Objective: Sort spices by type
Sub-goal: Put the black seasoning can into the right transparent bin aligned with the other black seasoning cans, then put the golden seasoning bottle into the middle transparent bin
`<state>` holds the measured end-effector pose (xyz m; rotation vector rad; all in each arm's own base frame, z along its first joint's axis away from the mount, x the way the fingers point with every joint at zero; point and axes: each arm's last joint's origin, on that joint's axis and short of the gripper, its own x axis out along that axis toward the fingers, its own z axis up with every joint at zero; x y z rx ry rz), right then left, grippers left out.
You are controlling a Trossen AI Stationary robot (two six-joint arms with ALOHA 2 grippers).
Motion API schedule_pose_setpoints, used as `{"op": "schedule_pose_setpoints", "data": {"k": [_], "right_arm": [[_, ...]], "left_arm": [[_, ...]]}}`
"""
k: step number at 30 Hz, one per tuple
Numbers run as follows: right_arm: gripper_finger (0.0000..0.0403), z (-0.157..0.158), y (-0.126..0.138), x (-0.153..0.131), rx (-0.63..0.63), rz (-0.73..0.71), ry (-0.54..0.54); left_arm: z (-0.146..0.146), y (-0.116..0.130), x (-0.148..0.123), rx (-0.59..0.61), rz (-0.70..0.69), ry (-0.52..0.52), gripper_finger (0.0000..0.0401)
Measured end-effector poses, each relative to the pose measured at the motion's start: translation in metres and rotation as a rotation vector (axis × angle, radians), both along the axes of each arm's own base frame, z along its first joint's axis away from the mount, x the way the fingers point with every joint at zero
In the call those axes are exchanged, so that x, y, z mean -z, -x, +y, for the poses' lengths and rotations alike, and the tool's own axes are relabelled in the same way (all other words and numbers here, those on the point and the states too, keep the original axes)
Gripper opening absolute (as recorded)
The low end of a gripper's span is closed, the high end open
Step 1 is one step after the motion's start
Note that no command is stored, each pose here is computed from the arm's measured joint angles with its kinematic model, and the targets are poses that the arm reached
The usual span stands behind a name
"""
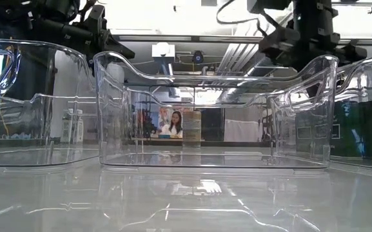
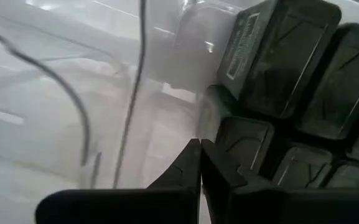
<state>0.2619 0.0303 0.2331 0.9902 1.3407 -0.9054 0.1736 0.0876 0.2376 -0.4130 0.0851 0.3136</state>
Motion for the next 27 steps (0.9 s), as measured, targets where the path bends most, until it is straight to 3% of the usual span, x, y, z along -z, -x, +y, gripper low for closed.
{"op": "schedule_pose_setpoints", "data": {"k": [8,14,19,22,24,27], "right_arm": [[0.0001,-0.006,0.0,0.021,-0.036,-0.001,-0.049],[0.0001,-0.007,0.002,0.023,-0.006,0.019,-0.029],[0.0001,-0.006,-0.002,0.019,0.0,-0.035,-0.052],[0.0,-0.008,-0.007,-0.002,-0.006,-0.112,-0.031],[0.0,-0.011,-0.007,-0.019,-0.01,-0.151,0.028],[0.0,-0.024,-0.007,-0.04,0.017,-0.228,0.127]], "left_arm": [[0.0,0.0,0.0,0.0,0.0,0.001,0.0],[0.0,0.0,0.0,0.0,0.003,0.002,0.0],[0.0,-0.001,-0.003,0.0,0.0,-0.002,0.0],[0.004,-0.003,-0.025,-0.004,0.009,-0.053,0.0],[0.011,-0.002,-0.039,-0.053,0.106,-0.064,0.0],[0.035,0.003,-0.049,-0.215,0.397,0.017,0.0]]}}
